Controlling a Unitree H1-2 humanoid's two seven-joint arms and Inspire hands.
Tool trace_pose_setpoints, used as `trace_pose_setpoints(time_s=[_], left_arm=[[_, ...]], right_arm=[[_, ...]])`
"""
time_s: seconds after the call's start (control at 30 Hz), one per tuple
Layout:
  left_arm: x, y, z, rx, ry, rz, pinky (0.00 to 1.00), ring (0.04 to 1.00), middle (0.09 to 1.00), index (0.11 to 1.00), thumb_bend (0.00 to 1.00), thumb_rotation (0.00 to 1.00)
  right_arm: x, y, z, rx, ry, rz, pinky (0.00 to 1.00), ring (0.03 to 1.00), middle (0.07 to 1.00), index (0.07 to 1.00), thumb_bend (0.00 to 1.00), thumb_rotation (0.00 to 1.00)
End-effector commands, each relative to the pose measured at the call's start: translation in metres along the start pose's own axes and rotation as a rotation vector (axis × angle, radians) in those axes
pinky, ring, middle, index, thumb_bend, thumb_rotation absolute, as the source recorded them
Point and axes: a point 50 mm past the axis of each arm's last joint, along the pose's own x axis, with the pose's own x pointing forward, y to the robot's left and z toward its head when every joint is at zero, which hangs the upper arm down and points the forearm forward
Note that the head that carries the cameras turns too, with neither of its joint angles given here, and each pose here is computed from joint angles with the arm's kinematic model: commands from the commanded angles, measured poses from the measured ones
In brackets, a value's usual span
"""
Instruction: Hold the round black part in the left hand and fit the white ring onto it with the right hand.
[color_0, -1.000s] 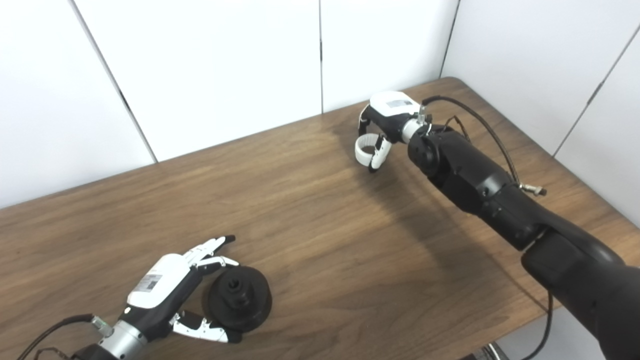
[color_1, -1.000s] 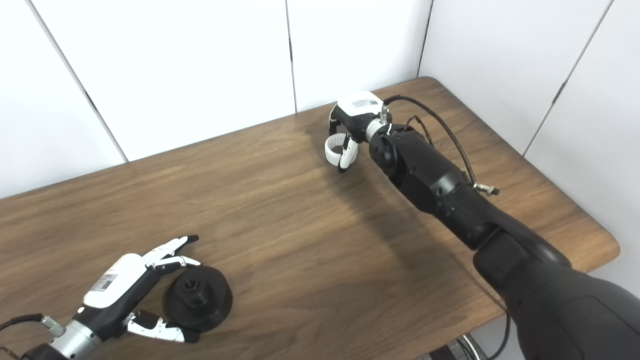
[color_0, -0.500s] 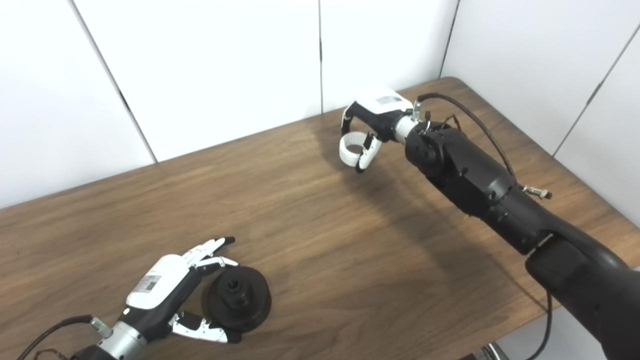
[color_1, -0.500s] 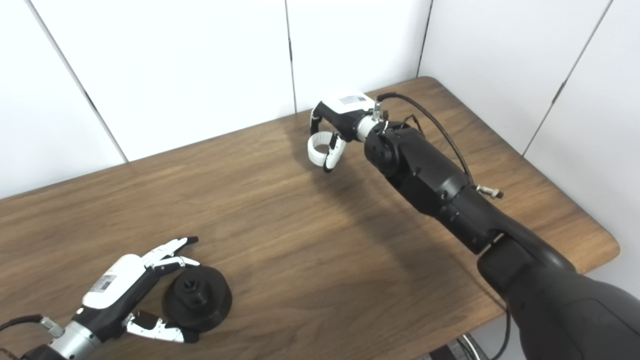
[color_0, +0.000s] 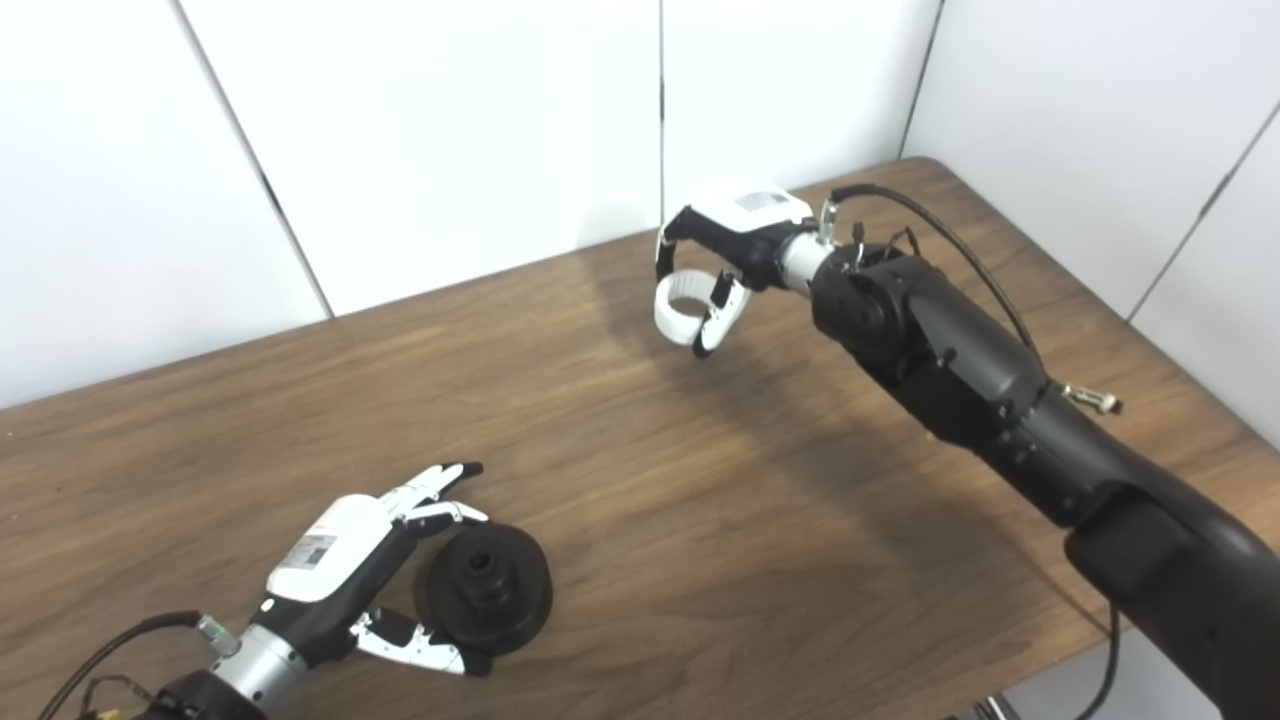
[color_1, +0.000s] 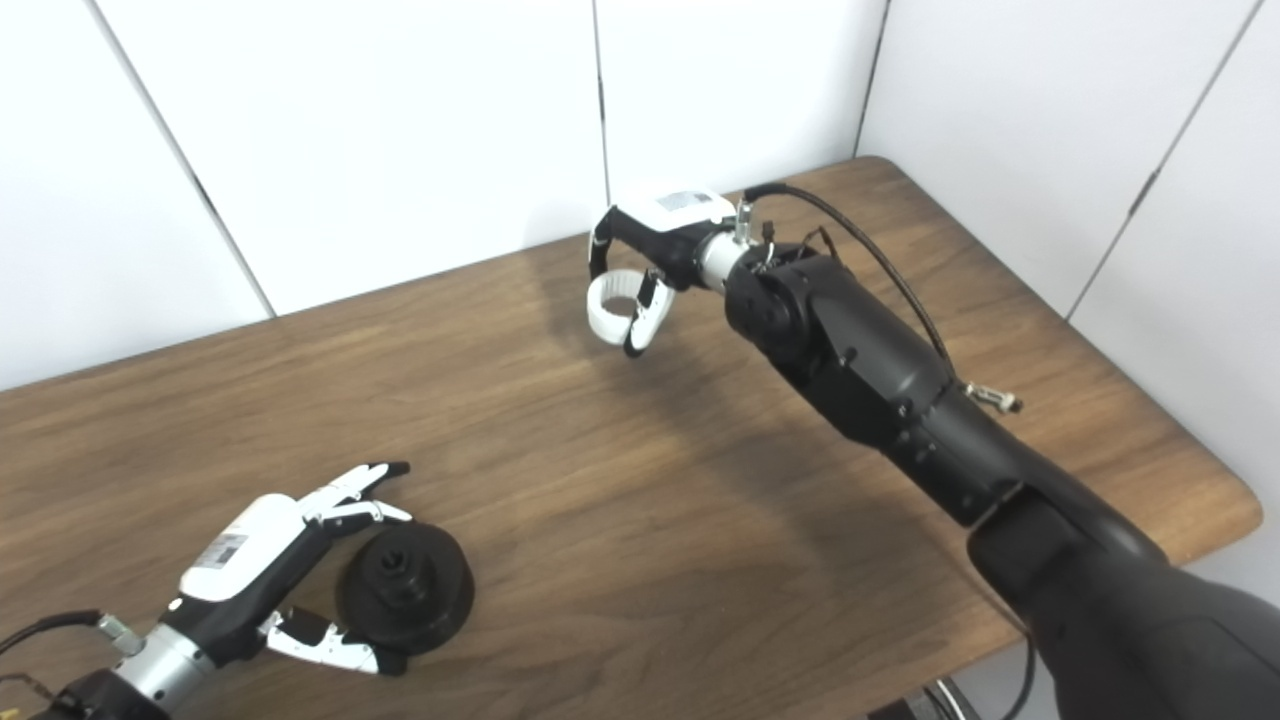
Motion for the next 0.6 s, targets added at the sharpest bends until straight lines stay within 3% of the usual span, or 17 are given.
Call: trace_pose_setpoints(time_s=[0.0,0.57], left_arm=[[-0.012,-0.021,-0.012,0.006,0.103,-0.136,0.90,0.968,0.967,0.489,0.52,0.07],[0.005,-0.024,-0.002,-0.003,0.110,-0.139,0.95,0.985,0.972,0.489,0.52,0.07]], right_arm=[[-0.003,-0.024,0.009,-0.012,-0.053,-0.072,0.69,0.814,0.779,0.481,0.52,0.13],[-0.032,-0.027,0.049,-0.036,-0.278,-0.051,0.64,0.788,0.775,0.481,0.52,0.13]])
